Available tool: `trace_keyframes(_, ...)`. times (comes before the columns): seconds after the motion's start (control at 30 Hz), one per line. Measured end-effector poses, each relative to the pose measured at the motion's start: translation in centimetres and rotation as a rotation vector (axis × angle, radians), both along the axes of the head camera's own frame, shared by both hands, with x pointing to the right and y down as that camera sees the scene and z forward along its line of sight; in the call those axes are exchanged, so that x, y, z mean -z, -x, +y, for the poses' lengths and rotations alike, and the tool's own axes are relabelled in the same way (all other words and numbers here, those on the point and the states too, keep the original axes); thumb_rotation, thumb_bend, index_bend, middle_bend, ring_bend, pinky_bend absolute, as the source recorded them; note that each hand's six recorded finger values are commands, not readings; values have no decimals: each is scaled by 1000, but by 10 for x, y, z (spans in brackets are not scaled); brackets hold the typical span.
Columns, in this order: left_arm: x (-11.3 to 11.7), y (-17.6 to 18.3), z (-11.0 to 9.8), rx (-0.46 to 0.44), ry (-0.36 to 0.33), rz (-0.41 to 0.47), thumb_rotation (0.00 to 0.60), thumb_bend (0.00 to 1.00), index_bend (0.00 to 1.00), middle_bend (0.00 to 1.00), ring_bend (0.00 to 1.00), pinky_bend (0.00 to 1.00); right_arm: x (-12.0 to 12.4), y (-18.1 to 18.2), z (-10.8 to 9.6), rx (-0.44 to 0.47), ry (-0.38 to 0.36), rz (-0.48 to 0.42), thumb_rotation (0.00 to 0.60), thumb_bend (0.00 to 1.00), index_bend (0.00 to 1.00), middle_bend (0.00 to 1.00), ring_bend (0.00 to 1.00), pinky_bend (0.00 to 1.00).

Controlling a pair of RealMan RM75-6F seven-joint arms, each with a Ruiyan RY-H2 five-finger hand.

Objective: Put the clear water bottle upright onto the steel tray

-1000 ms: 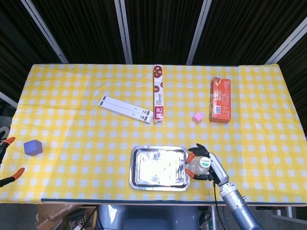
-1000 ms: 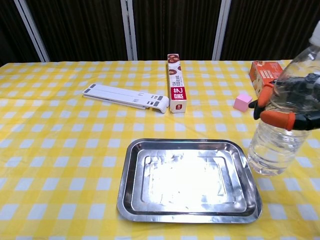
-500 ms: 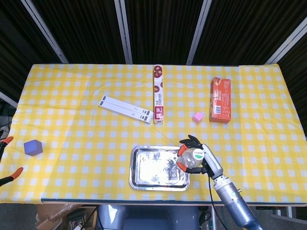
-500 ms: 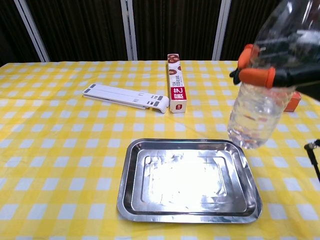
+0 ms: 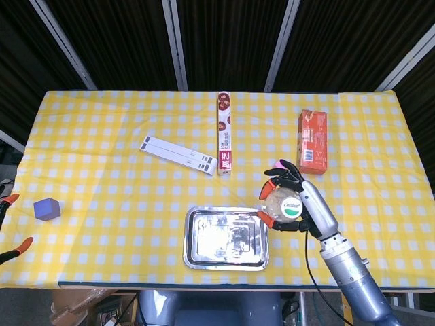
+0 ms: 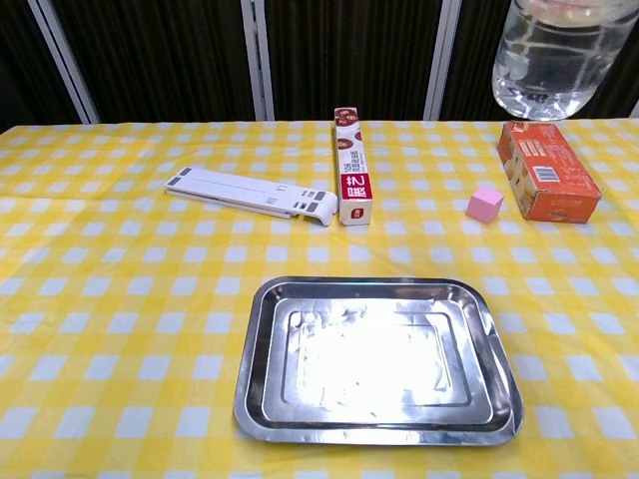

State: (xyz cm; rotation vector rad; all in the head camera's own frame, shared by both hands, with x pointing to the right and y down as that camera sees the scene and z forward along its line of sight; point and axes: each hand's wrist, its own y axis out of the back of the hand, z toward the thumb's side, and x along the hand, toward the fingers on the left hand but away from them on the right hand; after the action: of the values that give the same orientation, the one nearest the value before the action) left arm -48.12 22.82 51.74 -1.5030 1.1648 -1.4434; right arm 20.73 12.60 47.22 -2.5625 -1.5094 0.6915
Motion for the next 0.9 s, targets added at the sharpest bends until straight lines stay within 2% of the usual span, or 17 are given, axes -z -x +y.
trace_keyframes(0.17,1,1,1,1,-4,2,600,215,141,0,0,0,-29,-9,12,-3,81,37,600,678,759,545,235,0)
trace_keyframes(0.37,0,1,0,2,-2,0,600,215,141,0,0,0,-89,-21,37,-13,218,50,600,679,759,545,235,0)
trace_keyframes(0.5,0,1,0,1,-2,-2,600,215,141,0,0,0,-131,-24,59,-21,315,27,600,678,759,545,235,0)
trace_keyframes(0.57,0,1,-1,2,-4,-3,600,215,141,0,0,0,-141,-22,67,-21,348,2,600,679,759,545,235,0)
trace_keyframes(0.63,0,1,-1,3,-3,-6,600,215,141,0,0,0,-144,-18,72,-10,360,-23,600,679,759,545,235,0)
trace_keyframes(0.73,-2,0,-1,2,2,-9,600,214,141,0,0,0,-133,-16,67,6,320,-33,600,680,759,545,235,0)
trace_keyframes(0.9,-4,-2,-1,-4,9,-17,600,215,141,0,0,0,-88,-13,48,19,201,-42,600,679,759,545,235,0)
